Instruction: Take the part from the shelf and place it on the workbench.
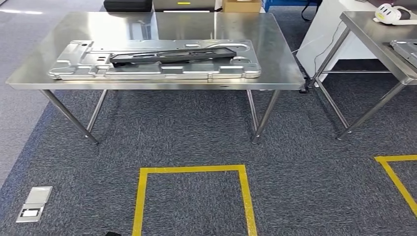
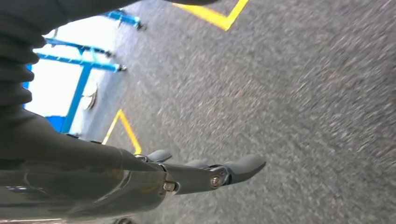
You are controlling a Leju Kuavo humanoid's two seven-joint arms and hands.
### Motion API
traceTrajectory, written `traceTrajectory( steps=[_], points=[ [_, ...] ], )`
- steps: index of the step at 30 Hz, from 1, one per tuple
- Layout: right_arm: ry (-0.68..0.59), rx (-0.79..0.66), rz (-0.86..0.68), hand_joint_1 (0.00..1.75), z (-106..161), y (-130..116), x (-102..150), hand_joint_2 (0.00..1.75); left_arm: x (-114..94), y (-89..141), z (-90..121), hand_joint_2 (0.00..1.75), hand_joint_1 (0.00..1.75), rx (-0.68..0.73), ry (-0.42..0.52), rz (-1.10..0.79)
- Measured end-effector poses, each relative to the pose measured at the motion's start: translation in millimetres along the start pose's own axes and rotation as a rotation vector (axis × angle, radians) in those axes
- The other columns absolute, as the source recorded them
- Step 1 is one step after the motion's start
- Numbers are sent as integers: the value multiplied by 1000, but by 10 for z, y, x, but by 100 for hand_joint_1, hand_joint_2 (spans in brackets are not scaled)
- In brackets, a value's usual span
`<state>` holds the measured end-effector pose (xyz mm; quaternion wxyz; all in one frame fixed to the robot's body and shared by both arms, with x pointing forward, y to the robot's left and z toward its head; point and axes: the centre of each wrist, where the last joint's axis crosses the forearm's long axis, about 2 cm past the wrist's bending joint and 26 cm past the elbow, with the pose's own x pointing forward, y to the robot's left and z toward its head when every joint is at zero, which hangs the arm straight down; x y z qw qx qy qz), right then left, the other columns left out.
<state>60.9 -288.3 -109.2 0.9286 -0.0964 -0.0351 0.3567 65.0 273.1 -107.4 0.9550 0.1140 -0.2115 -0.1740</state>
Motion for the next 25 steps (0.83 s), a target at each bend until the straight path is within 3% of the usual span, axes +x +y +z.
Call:
traceTrajectory(
  steps=[4, 8, 12, 25],
  points=[
    [11, 34, -60, 0, 0, 111, -132, 175, -9, 51, -11, 175, 0, 7, 13, 42],
    [37, 76, -120, 0, 9, 273, -321, 175, 56, 179, -55, 0, 0, 36, 1, 80],
    [42, 108, -187, 0, 24, 387, -418, 0, 78, 282, -80, 0, 0, 50, -3, 118],
    [-29, 123, -413, 0, 30, 384, -431, 0, -193, 155, 20, 0, 0, -35, 75, 239]
  ],
)
